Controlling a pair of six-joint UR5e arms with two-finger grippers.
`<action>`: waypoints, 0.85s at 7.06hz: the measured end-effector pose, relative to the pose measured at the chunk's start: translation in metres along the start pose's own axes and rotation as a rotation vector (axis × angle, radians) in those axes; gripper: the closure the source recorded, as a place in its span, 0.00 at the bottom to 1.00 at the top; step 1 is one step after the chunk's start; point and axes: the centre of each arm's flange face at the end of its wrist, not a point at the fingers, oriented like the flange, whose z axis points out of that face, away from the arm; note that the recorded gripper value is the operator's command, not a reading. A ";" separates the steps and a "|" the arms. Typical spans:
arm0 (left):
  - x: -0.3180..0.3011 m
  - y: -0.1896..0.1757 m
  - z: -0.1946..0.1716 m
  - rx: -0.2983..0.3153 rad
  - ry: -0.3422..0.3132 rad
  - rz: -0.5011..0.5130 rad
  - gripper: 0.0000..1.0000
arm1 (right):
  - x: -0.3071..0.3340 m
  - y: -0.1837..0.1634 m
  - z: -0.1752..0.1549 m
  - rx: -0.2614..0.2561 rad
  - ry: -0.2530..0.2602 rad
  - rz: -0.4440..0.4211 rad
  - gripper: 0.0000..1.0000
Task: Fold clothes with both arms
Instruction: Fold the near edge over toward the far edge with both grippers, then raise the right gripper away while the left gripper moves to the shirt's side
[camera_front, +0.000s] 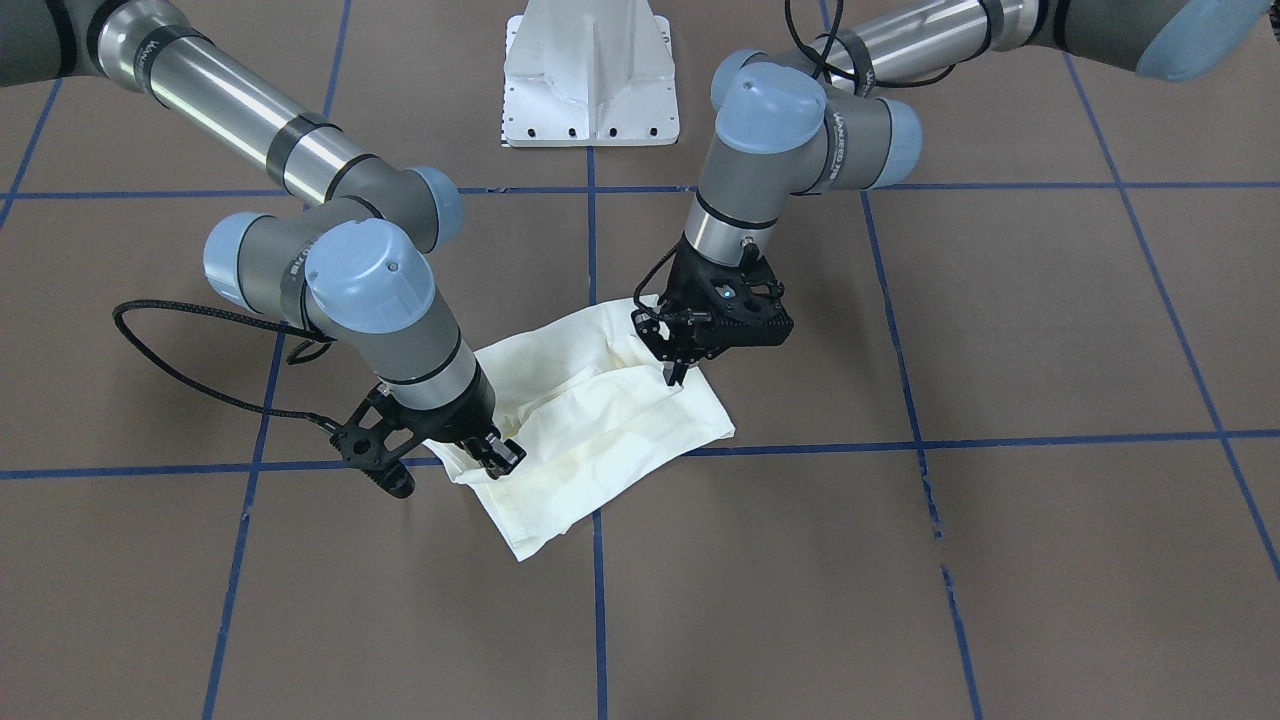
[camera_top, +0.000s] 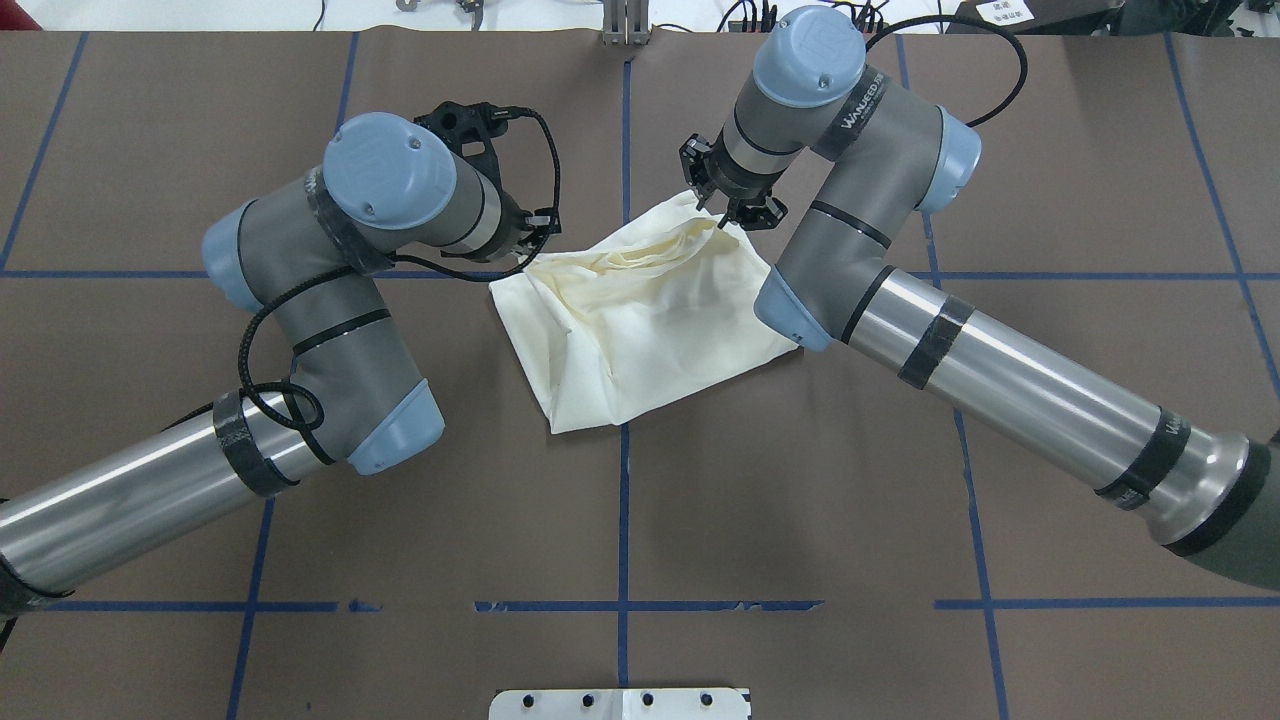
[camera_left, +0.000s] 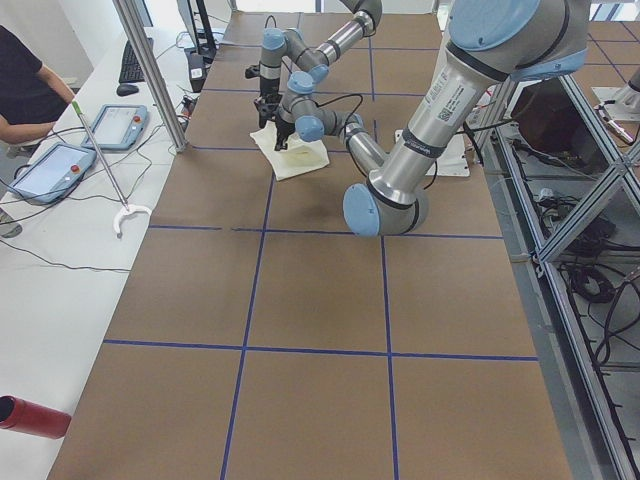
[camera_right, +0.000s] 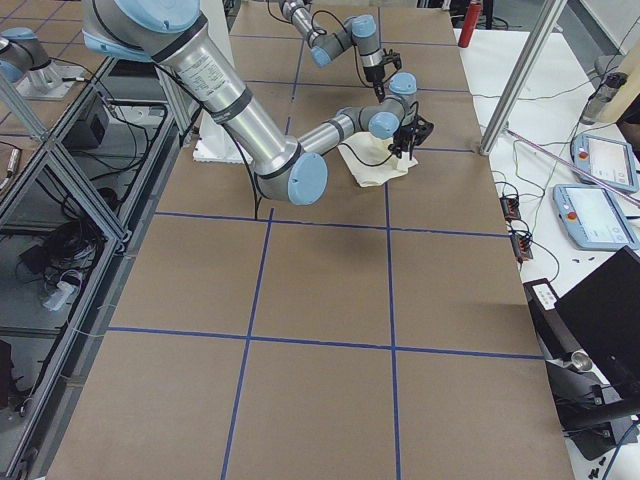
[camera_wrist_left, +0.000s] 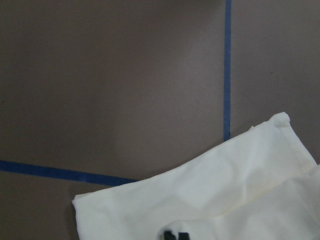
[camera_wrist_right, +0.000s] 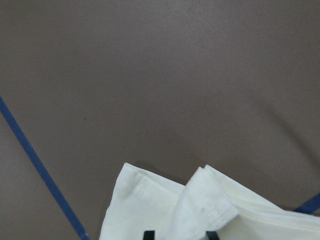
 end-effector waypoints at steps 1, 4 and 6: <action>-0.025 -0.028 0.012 0.015 -0.047 0.076 0.32 | -0.003 -0.016 -0.008 -0.011 -0.001 -0.007 0.00; -0.025 -0.040 -0.008 -0.031 0.049 0.178 0.00 | 0.001 -0.049 -0.026 -0.051 0.000 -0.045 0.00; -0.029 0.012 -0.013 -0.040 0.231 0.132 0.00 | 0.021 -0.068 -0.030 -0.041 0.019 -0.090 0.00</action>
